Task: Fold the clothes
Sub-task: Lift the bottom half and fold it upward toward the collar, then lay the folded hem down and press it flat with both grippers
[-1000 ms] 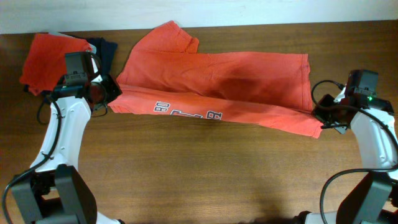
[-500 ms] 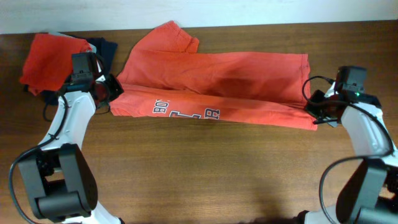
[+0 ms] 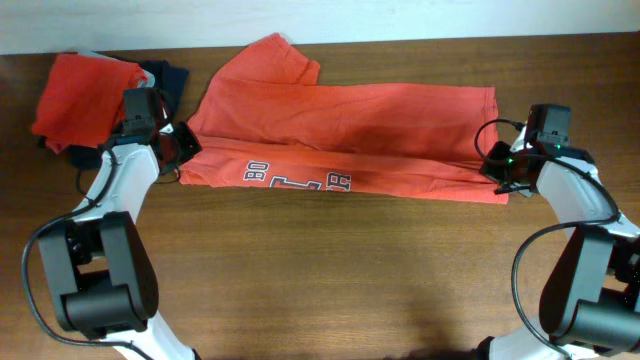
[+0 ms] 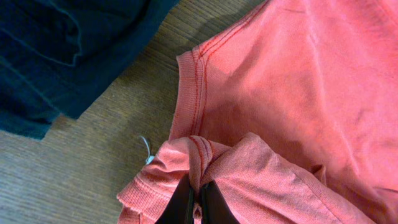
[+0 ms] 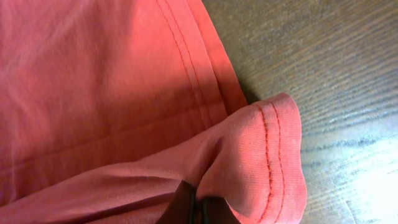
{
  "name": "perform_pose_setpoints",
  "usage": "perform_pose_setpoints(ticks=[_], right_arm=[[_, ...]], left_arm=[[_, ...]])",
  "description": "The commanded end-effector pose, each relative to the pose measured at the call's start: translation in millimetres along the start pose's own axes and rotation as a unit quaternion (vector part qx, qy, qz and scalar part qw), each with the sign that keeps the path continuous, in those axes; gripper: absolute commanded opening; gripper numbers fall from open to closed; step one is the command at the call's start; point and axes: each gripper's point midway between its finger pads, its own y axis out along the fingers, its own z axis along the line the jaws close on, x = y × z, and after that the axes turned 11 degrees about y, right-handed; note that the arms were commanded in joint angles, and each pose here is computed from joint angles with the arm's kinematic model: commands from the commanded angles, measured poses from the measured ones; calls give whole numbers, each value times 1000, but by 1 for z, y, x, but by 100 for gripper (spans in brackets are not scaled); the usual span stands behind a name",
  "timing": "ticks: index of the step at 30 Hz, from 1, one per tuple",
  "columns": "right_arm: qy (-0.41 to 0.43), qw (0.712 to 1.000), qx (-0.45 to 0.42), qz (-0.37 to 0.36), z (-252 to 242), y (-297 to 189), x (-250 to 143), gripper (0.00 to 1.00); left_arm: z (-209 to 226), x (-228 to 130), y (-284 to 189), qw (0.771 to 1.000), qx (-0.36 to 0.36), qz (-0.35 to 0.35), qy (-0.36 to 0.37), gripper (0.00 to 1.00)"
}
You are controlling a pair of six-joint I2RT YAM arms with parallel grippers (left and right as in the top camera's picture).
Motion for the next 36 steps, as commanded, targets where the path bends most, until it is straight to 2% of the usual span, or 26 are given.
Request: perform_pose_setpoints(ticks=[1, 8, 10, 11, 12, 13, 14, 16, 18, 20, 25, 29, 31, 32, 33, 34, 36], right_arm=[[-5, 999, -21, -28, -5, 1, 16, 4], [-7, 998, -6, -54, 2, 0, 28, 4], [-8, 998, -1, -64, 5, -1, 33, 5], [-8, 998, 2, -69, 6, -1, 36, 14], [-9, 997, 4, -75, 7, -1, 38, 26], [-9, 997, 8, -80, 9, -2, 41, 50], [-10, 996, 10, -85, 10, -2, 43, 66], [-16, 995, 16, -96, 13, -3, 49, 85], [-40, 992, 23, -114, 18, -6, 57, 93], [-70, 988, 32, -131, 25, -13, 65, 95], [-118, 983, 68, -121, 48, -39, 70, 95], [-121, 985, 101, -68, 60, -48, 52, 91], [-119, 988, 94, -42, 56, -46, 39, 87], [-117, 989, 86, -24, 53, -44, 31, 80], [-114, 990, 76, -8, 48, -42, 23, 71], [-112, 991, 70, 6, 44, -42, 17, 56], [-108, 992, 61, 30, 38, -41, 6, 36]], left_arm=[[15, 15, 3, 999, 30, -21, -11, 1], [14, 23, 10, 999, 26, -38, -10, 1], [13, 26, 9, 999, 25, -45, -10, 7], [12, 29, 9, 998, 22, -50, -10, 20], [10, 32, 9, 998, 15, -55, -9, 36], [6, 34, 9, 998, 5, -60, -8, 64], [3, 36, 8, 998, -2, -64, -5, 70], [-2, 44, 7, 997, -16, -77, -2, 79], [-4, 55, 1, 996, -18, -91, 3, 85], [-9, 73, -13, 993, -21, -110, 23, 87], [-30, 103, -55, 988, -45, -132, 73, 86], [-48, 97, -63, 988, -58, -109, 95, 76], [-52, 84, -61, 990, -59, -86, 99, 55], [-54, 77, -59, 991, -59, -72, 101, 38], [-56, 70, -58, 991, -59, -60, 103, 5], [-58, 63, -57, 992, -59, -46, 105, 0], [-63, 51, -56, 991, -60, -25, 113, 0]])
